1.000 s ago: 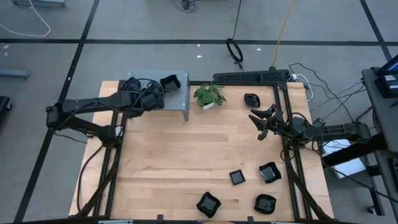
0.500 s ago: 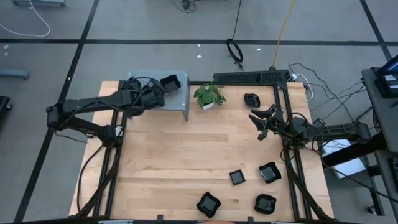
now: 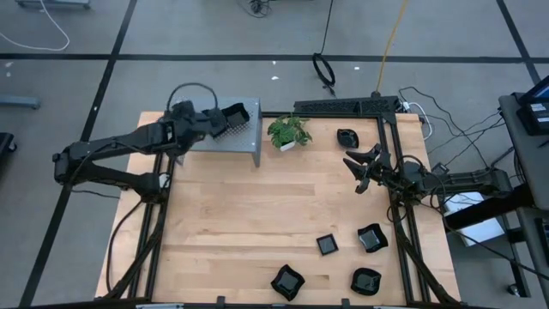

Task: Pick & Place Mini shaped plates
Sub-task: Stack the black leaf shaped plate on top of the other black leaf shaped plates on the shelf

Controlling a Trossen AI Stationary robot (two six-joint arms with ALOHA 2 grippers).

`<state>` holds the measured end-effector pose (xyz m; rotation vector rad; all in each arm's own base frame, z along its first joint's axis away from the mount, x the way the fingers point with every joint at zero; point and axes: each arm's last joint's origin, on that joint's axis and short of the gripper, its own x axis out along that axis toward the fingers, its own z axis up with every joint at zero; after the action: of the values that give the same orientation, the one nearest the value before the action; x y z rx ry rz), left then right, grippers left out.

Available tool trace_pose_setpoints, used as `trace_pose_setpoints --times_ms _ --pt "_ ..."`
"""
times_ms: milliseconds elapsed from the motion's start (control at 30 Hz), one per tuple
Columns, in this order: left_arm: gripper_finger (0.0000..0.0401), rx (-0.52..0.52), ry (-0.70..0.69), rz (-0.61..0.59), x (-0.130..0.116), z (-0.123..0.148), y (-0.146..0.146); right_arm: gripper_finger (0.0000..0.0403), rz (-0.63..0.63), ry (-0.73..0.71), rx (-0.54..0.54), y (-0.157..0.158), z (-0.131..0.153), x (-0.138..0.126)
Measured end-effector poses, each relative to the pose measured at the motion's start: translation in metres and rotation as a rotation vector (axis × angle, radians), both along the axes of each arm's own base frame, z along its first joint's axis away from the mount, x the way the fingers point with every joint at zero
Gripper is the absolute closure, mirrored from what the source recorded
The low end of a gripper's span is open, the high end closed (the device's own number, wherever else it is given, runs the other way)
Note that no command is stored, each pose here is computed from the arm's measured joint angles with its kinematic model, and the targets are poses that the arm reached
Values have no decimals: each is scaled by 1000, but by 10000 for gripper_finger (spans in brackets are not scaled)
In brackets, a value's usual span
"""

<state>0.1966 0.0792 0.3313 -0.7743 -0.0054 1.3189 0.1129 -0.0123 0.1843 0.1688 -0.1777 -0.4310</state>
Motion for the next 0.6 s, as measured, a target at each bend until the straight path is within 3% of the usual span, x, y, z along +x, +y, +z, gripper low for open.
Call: trace_pose_setpoints --times_ms 167,400,600 --pt "267 231 158 -204 13 20 3 277 0 0 0 0 0 0" --pt "267 550 186 -554 33 46 5 277 0 0 0 0 0 0" --pt "267 646 127 -743 39 51 1 277 0 0 0 0 0 0"
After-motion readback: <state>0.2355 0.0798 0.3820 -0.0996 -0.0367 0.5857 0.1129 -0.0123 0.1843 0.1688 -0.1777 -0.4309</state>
